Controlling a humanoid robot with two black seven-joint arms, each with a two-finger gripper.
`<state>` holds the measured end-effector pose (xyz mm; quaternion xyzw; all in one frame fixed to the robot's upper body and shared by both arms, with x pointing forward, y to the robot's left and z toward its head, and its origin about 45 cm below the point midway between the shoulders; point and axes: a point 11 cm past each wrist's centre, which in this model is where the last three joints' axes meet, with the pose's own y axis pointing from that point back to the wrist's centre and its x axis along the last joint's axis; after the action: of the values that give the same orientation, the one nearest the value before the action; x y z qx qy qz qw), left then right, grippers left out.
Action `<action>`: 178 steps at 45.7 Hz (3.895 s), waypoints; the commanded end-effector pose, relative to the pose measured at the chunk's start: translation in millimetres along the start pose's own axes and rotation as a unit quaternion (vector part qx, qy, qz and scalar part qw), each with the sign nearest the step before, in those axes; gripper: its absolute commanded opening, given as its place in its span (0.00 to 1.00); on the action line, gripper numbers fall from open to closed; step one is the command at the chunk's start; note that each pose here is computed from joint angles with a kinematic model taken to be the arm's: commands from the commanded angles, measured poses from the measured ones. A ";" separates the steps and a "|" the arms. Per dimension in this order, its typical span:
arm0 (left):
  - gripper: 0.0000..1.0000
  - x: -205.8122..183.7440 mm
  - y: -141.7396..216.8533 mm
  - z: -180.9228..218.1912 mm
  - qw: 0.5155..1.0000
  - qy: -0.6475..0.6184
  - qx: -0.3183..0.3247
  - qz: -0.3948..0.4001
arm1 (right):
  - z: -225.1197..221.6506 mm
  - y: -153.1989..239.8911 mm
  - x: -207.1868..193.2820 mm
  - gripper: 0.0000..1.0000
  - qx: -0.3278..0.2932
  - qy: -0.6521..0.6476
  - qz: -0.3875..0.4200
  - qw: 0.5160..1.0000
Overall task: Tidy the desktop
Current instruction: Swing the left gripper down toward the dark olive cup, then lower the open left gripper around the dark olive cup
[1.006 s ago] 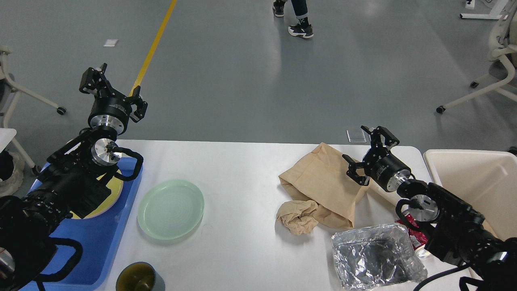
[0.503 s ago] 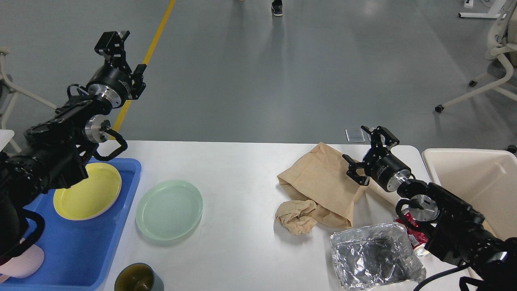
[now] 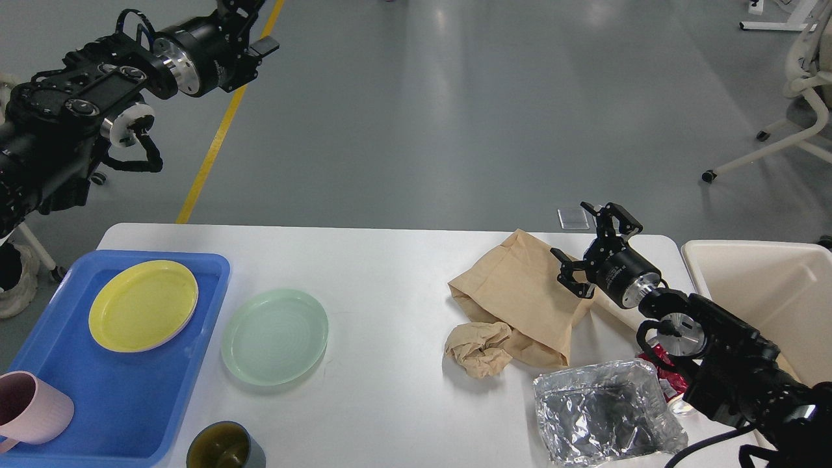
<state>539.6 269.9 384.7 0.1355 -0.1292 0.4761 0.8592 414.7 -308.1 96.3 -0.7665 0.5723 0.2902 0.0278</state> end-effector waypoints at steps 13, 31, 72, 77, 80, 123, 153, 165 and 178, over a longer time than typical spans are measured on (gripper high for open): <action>0.97 -41.9 25.4 -6.2 0.950 -0.065 0.151 -0.264 | -0.4 -0.2 -0.3 1.00 0.000 0.001 0.000 1.000; 0.97 -12.6 44.1 -1.2 0.935 -0.130 0.217 -0.249 | 0.2 0.1 0.1 1.00 0.000 0.000 0.000 1.000; 0.97 -89.7 105.6 -22.3 0.853 -0.073 0.336 -0.392 | 0.2 0.1 0.1 1.00 0.000 0.000 0.000 1.000; 0.97 -96.8 114.7 -33.9 0.837 -0.069 0.363 -0.403 | 0.2 0.1 0.1 1.00 0.000 0.000 0.000 1.000; 0.97 -92.5 121.9 -41.1 0.831 -0.070 0.381 -0.399 | 0.3 0.1 0.1 1.00 -0.001 0.001 0.000 1.000; 0.97 -128.8 216.6 -162.4 0.781 0.136 0.457 -0.402 | 0.3 0.1 0.1 1.00 -0.001 0.001 0.000 1.000; 0.96 -153.2 211.6 -175.8 0.776 0.161 0.441 -0.421 | 0.2 0.1 0.1 1.00 0.000 0.000 0.000 1.000; 0.96 -178.0 215.7 -196.0 0.758 0.177 0.446 -0.441 | 0.2 0.1 0.1 1.00 0.000 0.000 0.000 1.000; 0.96 -169.4 213.5 -205.6 0.767 0.147 0.456 -0.427 | 0.3 0.1 0.1 1.00 -0.001 0.001 0.000 1.000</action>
<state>285.9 314.6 159.1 0.4664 0.3198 0.0678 0.8220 414.6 -308.2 96.1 -0.7665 0.5723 0.2903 0.0275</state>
